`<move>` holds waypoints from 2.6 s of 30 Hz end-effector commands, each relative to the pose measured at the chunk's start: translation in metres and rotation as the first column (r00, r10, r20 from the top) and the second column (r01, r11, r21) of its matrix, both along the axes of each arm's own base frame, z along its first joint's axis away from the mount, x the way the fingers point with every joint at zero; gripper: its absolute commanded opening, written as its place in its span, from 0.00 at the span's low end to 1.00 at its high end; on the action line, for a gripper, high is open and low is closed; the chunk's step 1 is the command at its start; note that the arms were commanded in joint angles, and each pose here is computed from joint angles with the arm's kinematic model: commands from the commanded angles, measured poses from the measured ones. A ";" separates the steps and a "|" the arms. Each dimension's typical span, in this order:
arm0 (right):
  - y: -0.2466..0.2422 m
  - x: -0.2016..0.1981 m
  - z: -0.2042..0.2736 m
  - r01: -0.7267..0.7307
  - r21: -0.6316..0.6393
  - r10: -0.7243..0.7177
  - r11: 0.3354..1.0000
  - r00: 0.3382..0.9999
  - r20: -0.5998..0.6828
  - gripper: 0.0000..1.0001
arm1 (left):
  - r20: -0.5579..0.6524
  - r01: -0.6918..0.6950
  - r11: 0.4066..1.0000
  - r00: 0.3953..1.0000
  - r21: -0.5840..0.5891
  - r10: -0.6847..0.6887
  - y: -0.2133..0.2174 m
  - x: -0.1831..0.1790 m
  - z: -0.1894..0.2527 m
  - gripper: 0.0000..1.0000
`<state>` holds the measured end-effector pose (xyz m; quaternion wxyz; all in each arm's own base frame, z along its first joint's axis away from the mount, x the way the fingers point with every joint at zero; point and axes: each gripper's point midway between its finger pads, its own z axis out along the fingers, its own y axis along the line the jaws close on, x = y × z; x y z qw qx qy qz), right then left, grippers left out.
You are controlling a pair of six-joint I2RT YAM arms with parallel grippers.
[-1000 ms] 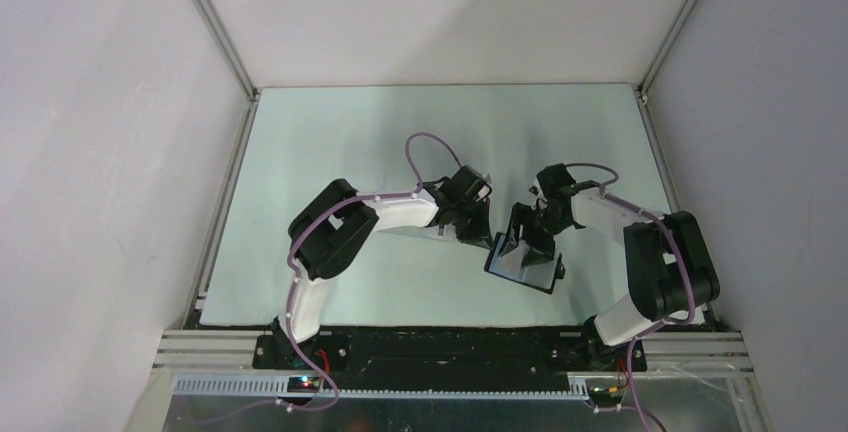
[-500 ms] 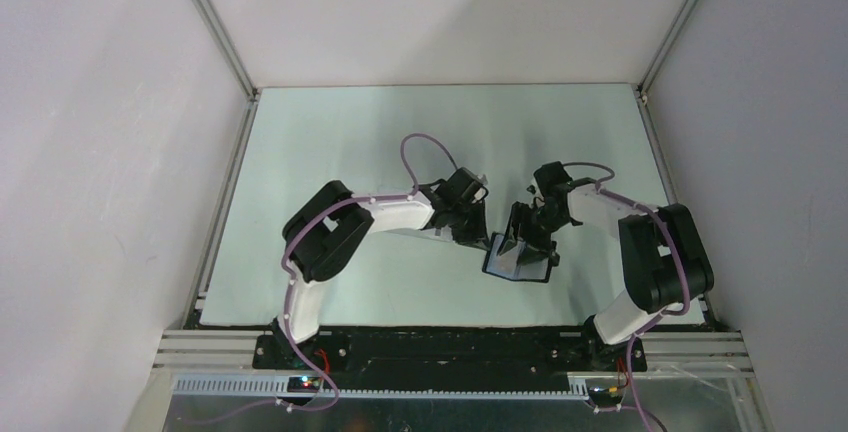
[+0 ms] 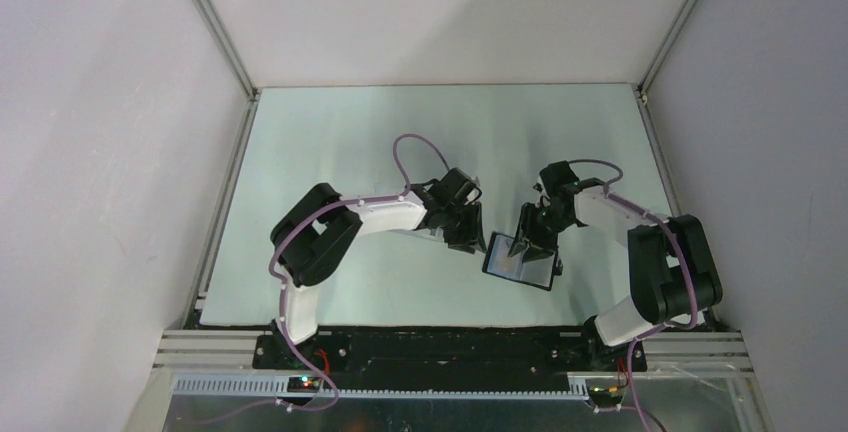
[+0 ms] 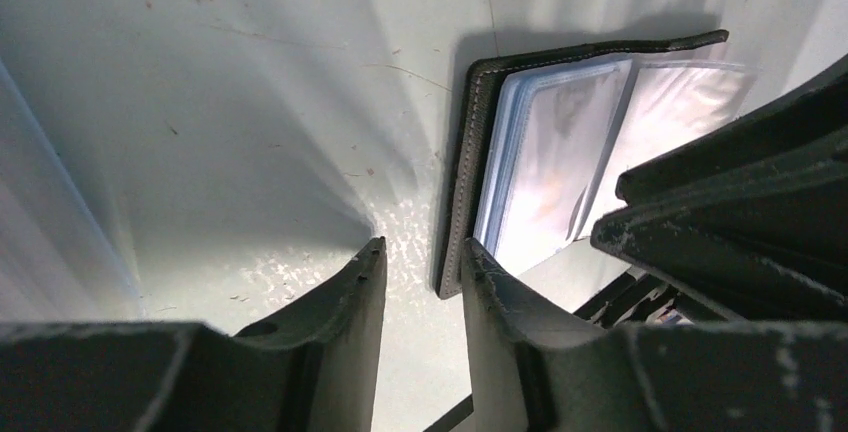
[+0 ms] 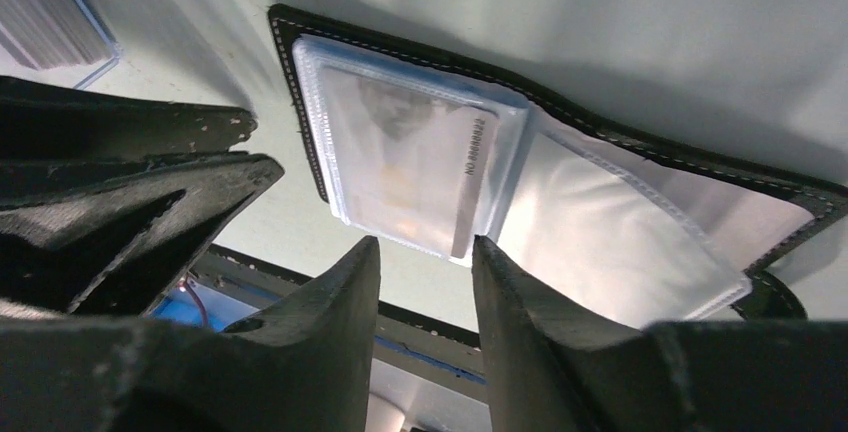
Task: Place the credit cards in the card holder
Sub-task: Insert the credit card into the card holder.
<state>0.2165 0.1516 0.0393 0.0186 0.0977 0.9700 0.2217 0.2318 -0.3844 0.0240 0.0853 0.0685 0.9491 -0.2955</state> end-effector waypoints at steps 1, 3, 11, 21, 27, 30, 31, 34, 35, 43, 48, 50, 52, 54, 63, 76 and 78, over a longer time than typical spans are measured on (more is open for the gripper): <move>-0.009 0.001 0.001 0.020 -0.006 -0.020 1.000 1.000 0.020 0.37 | 0.043 0.039 0.992 0.998 -0.117 -0.034 -0.013 0.003 0.042 0.39; -0.013 0.001 -0.002 0.029 -0.010 -0.029 1.000 0.999 0.015 0.29 | 0.046 0.057 0.986 0.998 -0.154 -0.050 -0.019 0.001 0.049 0.40; -0.019 0.000 -0.016 0.034 -0.032 -0.034 0.999 0.999 -0.011 0.02 | 0.035 0.069 0.966 0.997 -0.250 -0.063 -0.036 -0.001 0.053 0.31; -0.021 -0.004 -0.026 0.032 -0.048 -0.034 0.998 0.999 -0.037 0.00 | 0.004 0.074 0.968 0.997 -0.241 -0.076 -0.042 -0.002 0.032 0.32; -0.020 -0.006 -0.029 0.026 -0.048 -0.028 0.999 0.998 -0.048 0.00 | -0.007 0.075 0.973 0.997 -0.218 -0.079 -0.042 -0.002 0.018 0.32; -0.020 -0.005 -0.029 0.025 -0.046 -0.027 0.999 0.999 -0.047 0.00 | -0.024 0.076 0.976 0.996 -0.205 -0.083 -0.042 -0.004 0.008 0.33; -0.019 -0.006 -0.029 0.022 -0.045 -0.025 0.999 0.999 -0.048 0.00 | -0.025 0.081 0.974 0.996 -0.211 -0.088 -0.044 -0.005 0.009 0.33; -0.019 -0.006 -0.030 0.022 -0.042 -0.024 0.999 0.998 -0.050 0.00 | -0.028 0.087 0.973 0.995 -0.213 -0.095 -0.046 -0.007 0.007 0.30; -0.019 -0.006 -0.030 0.021 -0.042 -0.023 0.999 0.998 -0.053 0.00 | -0.026 0.087 0.973 0.995 -0.212 -0.094 -0.046 -0.006 0.007 0.30; -0.017 -0.007 -0.032 0.015 -0.034 -0.017 0.999 0.998 -0.058 0.00 | 0.043 0.081 0.983 0.996 -0.165 -0.075 -0.036 0.000 0.018 0.32; -0.017 -0.007 -0.033 0.014 -0.034 -0.016 0.999 0.998 -0.062 0.00 | 0.083 0.080 0.982 0.994 -0.170 -0.066 -0.036 0.003 0.031 0.37; -0.017 -0.007 -0.033 0.014 -0.033 -0.016 0.999 0.998 -0.062 0.00 | 0.089 0.083 0.981 0.994 -0.176 -0.068 -0.037 0.002 0.035 0.37; -0.017 -0.008 -0.033 0.013 -0.035 -0.016 0.999 0.998 -0.064 0.00 | 0.091 0.087 0.980 0.993 -0.178 -0.072 -0.038 0.001 0.037 0.36; -0.017 -0.007 -0.034 0.014 -0.035 -0.016 0.999 0.998 -0.065 0.00 | 0.086 0.092 0.979 0.993 -0.180 -0.078 -0.040 0.000 0.035 0.33; -0.018 -0.009 -0.036 0.010 -0.040 -0.013 0.999 0.997 -0.073 0.00 | 0.054 0.124 0.974 0.992 -0.189 -0.116 -0.051 -0.007 0.027 0.27; -0.017 -0.010 -0.036 0.006 -0.036 -0.009 0.999 0.997 -0.078 0.00 | 0.055 0.102 0.988 0.994 -0.119 -0.097 -0.044 -0.005 0.009 0.36; -0.016 -0.010 -0.036 0.005 -0.036 -0.008 0.999 0.997 -0.078 0.00 | 0.066 0.096 0.991 0.994 -0.098 -0.089 -0.040 -0.003 0.009 0.37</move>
